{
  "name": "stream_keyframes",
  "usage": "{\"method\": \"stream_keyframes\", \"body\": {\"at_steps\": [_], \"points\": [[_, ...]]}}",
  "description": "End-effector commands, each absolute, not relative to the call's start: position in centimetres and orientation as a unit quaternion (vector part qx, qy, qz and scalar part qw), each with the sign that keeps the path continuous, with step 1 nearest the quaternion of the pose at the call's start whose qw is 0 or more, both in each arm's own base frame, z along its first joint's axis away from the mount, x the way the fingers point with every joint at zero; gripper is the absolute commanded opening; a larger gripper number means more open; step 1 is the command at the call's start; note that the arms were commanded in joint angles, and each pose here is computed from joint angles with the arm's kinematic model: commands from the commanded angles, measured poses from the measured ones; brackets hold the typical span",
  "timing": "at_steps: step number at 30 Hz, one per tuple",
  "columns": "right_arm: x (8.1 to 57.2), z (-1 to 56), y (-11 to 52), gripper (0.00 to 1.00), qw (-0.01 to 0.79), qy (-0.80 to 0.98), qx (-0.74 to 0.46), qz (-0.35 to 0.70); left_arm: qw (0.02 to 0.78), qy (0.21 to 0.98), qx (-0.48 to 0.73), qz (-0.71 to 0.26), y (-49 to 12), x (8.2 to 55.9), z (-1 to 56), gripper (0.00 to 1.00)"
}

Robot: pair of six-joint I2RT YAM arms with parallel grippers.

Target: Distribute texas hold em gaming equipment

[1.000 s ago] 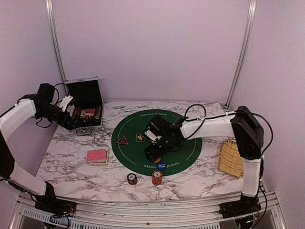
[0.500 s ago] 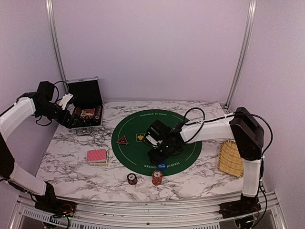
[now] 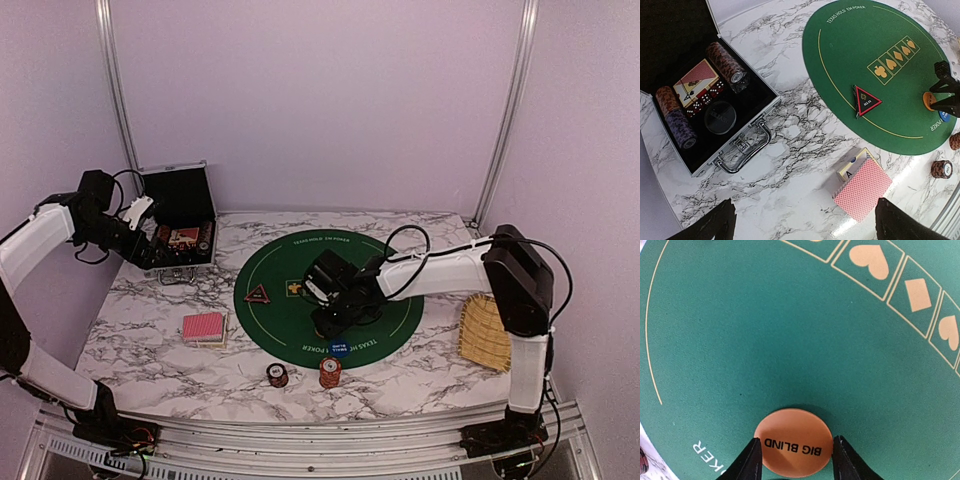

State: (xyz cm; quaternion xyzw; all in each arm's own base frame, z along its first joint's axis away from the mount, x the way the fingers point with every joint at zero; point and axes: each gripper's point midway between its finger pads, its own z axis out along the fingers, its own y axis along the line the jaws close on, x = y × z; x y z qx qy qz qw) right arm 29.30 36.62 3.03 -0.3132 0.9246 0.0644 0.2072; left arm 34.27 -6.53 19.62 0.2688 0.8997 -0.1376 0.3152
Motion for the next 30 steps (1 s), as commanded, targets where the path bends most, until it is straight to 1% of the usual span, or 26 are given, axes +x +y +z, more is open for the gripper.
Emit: {"method": "stream_keyframes", "body": {"at_steps": [1,5,9,10,12,13,14,17,23,27,30], "points": [[31.4,2.9,36.4,0.41,0.236,0.926,-0.291,0.044,0.323,0.896,0.273,-0.132,-6.6,33.9,21.2,0.99],[33.3,2.8,36.2,0.39,0.252,0.925,-0.284,0.034,0.322,0.897,0.273,-0.129,-6.5,33.8,21.2,0.99],[35.8,3.0,35.8,0.38,0.265,0.925,-0.271,0.029,0.323,0.897,0.274,-0.127,-6.5,33.8,21.3,0.99],[36.4,3.3,36.0,0.42,0.268,0.925,-0.268,0.031,0.323,0.897,0.274,-0.126,-6.4,33.8,21.4,0.99],[36.7,4.0,36.2,0.55,0.270,0.924,-0.269,0.036,0.324,0.897,0.274,-0.125,-6.4,33.8,21.5,0.99],[36.6,4.7,36.4,0.59,0.274,0.922,-0.270,0.045,0.324,0.897,0.275,-0.125,-6.4,33.8,21.6,0.99],[36.4,5.2,36.6,0.62,0.275,0.921,-0.271,0.052,0.325,0.896,0.276,-0.124,-6.4,33.8,21.7,0.99],[35.0,5.9,36.6,0.66,0.274,0.920,-0.272,0.068,0.325,0.895,0.278,-0.124,-6.5,33.8,21.7,0.99],[30.7,6.4,37.0,0.75,0.265,0.919,-0.273,0.100,0.323,0.895,0.283,-0.121,-6.4,33.7,21.5,0.99],[29.1,5.6,36.9,0.75,0.255,0.923,-0.270,0.098,0.325,0.894,0.285,-0.120,-6.4,33.6,21.6,0.99],[28.8,4.7,36.7,0.70,0.247,0.927,-0.265,0.094,0.326,0.893,0.285,-0.122,-6.5,33.7,21.8,0.99]]}}
